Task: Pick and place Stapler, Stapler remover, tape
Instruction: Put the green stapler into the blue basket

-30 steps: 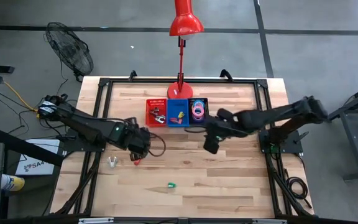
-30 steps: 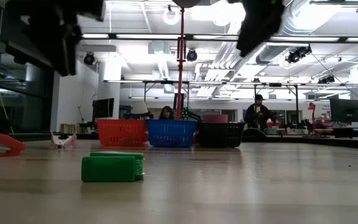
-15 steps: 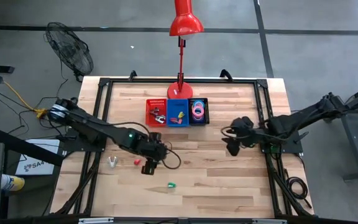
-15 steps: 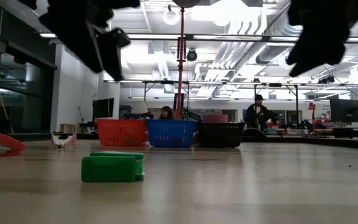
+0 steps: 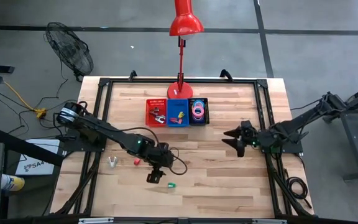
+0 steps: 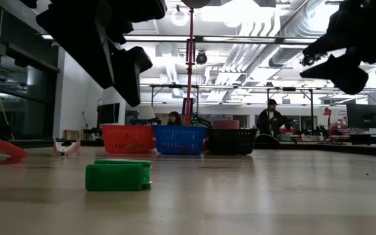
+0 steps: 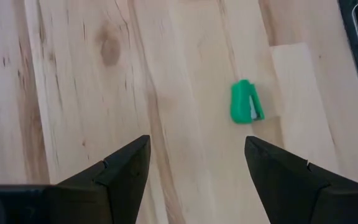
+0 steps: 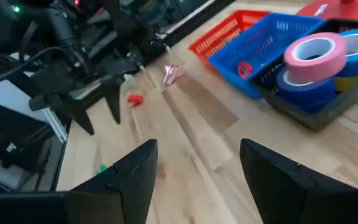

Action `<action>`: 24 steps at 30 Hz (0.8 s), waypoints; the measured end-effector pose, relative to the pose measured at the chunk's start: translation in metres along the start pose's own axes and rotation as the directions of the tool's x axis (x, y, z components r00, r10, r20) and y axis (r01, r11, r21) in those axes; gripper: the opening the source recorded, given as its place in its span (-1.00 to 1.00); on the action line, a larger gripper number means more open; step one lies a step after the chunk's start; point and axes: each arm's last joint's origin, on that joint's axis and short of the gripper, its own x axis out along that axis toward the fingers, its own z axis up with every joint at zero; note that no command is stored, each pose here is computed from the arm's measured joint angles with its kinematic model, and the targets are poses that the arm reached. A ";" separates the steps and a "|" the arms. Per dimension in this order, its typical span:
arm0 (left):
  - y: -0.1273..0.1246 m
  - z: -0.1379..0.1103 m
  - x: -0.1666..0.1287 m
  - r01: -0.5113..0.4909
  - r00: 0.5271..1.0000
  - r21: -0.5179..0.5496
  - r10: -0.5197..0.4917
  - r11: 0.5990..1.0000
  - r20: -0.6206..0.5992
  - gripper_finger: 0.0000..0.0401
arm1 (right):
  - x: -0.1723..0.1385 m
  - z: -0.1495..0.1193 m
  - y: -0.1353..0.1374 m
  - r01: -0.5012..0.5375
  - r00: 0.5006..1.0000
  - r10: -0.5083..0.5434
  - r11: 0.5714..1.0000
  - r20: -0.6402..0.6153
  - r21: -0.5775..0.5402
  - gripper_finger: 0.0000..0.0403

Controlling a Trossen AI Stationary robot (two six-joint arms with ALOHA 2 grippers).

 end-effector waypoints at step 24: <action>0.001 0.001 0.000 -0.004 1.000 0.000 0.004 1.000 0.011 0.28 | -0.025 0.003 -0.058 -0.046 0.994 0.045 0.999 0.104 0.005 0.09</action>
